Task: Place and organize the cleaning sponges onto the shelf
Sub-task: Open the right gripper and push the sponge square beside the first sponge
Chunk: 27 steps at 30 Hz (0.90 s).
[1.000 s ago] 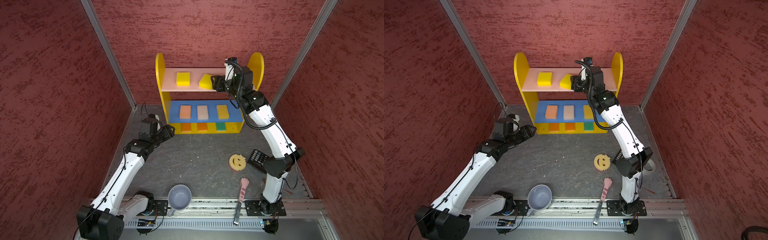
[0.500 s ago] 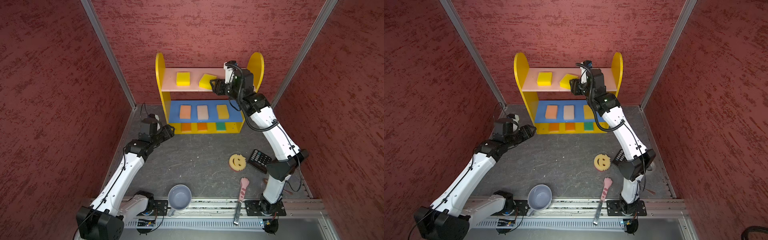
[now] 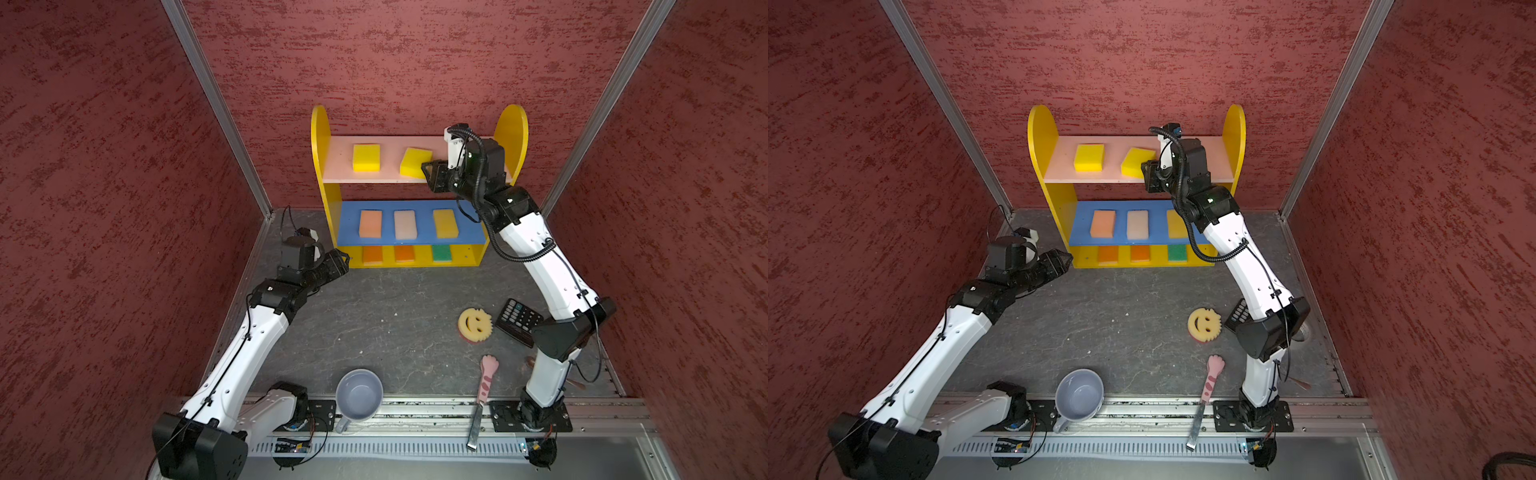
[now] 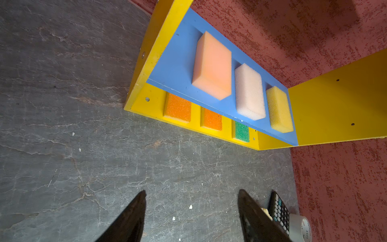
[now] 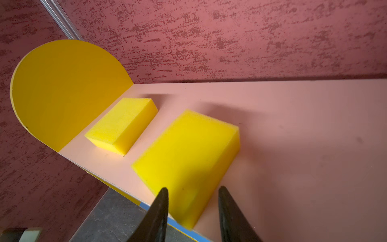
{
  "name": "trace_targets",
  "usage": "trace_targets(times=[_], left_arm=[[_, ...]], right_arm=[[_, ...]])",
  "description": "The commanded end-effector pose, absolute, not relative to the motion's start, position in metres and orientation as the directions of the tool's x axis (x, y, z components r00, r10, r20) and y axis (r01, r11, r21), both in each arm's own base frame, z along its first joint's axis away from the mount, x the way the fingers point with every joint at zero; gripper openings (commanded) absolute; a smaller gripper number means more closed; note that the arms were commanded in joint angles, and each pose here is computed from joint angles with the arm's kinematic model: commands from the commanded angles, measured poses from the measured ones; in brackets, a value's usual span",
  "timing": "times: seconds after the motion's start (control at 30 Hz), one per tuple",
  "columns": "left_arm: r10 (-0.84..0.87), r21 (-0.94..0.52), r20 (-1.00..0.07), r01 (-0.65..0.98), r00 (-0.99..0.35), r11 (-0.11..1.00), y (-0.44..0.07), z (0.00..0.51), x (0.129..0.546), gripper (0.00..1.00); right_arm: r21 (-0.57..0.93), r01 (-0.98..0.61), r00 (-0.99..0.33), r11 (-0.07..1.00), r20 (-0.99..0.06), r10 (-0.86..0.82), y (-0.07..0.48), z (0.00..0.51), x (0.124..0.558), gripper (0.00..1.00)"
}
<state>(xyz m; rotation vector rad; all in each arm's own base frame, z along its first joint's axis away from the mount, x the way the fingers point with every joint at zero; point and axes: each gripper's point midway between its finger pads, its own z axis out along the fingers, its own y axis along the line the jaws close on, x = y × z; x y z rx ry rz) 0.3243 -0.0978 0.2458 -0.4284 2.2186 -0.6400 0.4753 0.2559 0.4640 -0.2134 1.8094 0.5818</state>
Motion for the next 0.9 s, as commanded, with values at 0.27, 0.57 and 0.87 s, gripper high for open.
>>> trace_targets(times=[0.27, 0.57, 0.87], left_arm=[[-0.494, -0.567, -0.593, -0.105, -0.636, 0.817, -0.095, 0.244, 0.326, 0.70], [-0.494, -0.570, -0.587, -0.106, -0.641, 0.815, -0.096, 0.242, 0.328, 0.70], [-0.493, -0.568, -0.589, -0.106, -0.640, 0.816, -0.095, 0.243, 0.327, 0.70]], right_arm=[[0.235, -0.444, -0.336, 0.865, -0.938, 0.083, 0.263, 0.459, 0.486, 0.32], [0.253, -0.431, -0.353, 0.866, -0.931, 0.096, 0.262, 0.456, 0.486, 0.42], [0.222, -0.483, -0.333, 0.847, -0.941, 0.057, 0.274, 0.449, 0.494, 0.24]])
